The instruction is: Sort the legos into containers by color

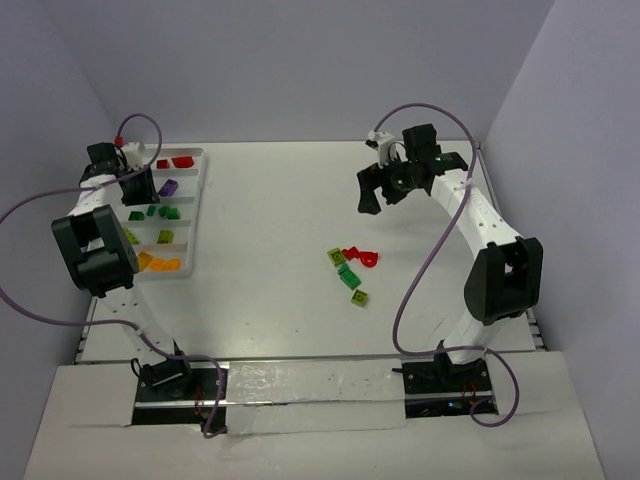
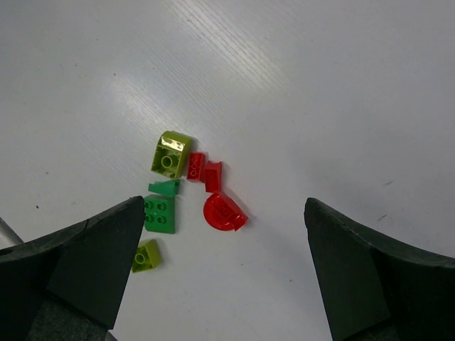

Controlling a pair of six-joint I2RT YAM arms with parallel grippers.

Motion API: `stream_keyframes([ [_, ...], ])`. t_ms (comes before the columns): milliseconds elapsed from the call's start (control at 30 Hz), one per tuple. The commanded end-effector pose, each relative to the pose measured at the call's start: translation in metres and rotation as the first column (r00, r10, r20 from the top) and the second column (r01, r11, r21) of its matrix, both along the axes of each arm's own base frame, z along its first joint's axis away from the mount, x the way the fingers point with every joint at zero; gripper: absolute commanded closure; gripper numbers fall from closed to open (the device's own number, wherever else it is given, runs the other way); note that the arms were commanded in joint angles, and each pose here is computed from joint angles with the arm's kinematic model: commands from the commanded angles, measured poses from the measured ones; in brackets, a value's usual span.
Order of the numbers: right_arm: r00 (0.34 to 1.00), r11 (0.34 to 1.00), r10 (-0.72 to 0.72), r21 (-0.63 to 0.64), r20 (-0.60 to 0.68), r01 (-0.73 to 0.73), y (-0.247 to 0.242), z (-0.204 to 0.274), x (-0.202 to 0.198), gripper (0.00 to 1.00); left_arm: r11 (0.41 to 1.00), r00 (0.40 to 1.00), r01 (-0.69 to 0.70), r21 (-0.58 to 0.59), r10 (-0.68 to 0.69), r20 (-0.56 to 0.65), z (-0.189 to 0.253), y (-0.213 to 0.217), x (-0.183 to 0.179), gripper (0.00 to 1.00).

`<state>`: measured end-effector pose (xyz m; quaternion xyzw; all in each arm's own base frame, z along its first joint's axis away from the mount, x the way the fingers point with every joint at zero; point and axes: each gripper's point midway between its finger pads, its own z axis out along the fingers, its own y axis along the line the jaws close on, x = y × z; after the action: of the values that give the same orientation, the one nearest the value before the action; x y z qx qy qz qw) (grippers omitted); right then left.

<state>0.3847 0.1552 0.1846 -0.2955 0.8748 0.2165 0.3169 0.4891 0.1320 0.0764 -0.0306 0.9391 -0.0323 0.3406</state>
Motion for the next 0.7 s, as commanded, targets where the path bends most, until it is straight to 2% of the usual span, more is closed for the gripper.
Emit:
stream_keyframes([
  [0, 0.999, 0.999, -0.048, -0.007, -0.003, 0.048, -0.019, -0.002, 0.001, 0.0, 0.984, 0.964, 0.177, -0.007, -0.172, 0.202, 0.083, -0.04, 0.014, 0.54],
  [67, 0.997, 0.997, -0.074, 0.001, -0.022, 0.074, -0.027, -0.008, 0.0, 0.0, 0.942, 0.897, 0.334, 0.04, -0.33, 0.293, 0.127, -0.099, 0.016, 0.53],
  [200, 0.992, 0.993, -0.12, 0.007, -0.049, 0.12, -0.043, -0.015, -0.001, 0.0, 0.834, 0.777, 0.551, 0.035, -0.528, 0.342, 0.154, -0.198, 0.0, 0.5],
  [233, 0.989, 0.991, -0.133, 0.003, -0.062, 0.134, -0.049, -0.02, -0.003, 0.0, 0.766, 0.713, 0.642, 0.017, -0.606, 0.352, 0.157, -0.246, -0.013, 0.5],
  [300, 0.987, 0.989, -0.145, -0.008, -0.064, 0.145, -0.055, -0.023, -0.006, 0.0, 0.678, 0.644, 0.734, -0.023, -0.687, 0.337, 0.15, -0.296, -0.035, 0.5],
  [333, 0.985, 0.988, -0.154, -0.017, -0.078, 0.153, -0.059, -0.029, -0.011, 0.0, 0.608, 0.588, 0.793, -0.046, -0.743, 0.32, 0.14, -0.332, -0.053, 0.5],
  [400, 0.984, 0.987, -0.16, -0.019, -0.076, 0.159, -0.062, -0.029, -0.012, 0.0, 0.541, 0.534, 0.839, -0.064, -0.793, 0.293, 0.125, -0.37, -0.074, 0.5],
  [433, 0.981, 0.985, -0.174, -0.025, -0.089, 0.173, -0.067, -0.034, -0.016, 0.0, 0.462, 0.467, 0.883, -0.08, -0.848, 0.249, 0.105, -0.412, -0.101, 0.5],
  [500, 0.978, 0.982, -0.189, -0.025, -0.09, 0.187, -0.072, -0.033, -0.018, 0.0, 0.405, 0.415, 0.91, -0.088, -0.889, 0.194, 0.084, -0.436, -0.124, 0.5],
  [567, 0.973, 0.978, -0.21, -0.026, -0.093, 0.208, -0.079, -0.035, -0.019, 0.0, 0.31, 0.322, 0.945, -0.102, -0.937, 0.133, 0.062, -0.458, -0.153, 0.49],
  [667, 0.97, 0.975, -0.224, -0.024, -0.099, 0.223, -0.082, -0.035, -0.02, 0.0, 0.267, 0.275, 0.956, -0.122, -0.96, 0.051, 0.043, -0.471, -0.17, 0.47],
])
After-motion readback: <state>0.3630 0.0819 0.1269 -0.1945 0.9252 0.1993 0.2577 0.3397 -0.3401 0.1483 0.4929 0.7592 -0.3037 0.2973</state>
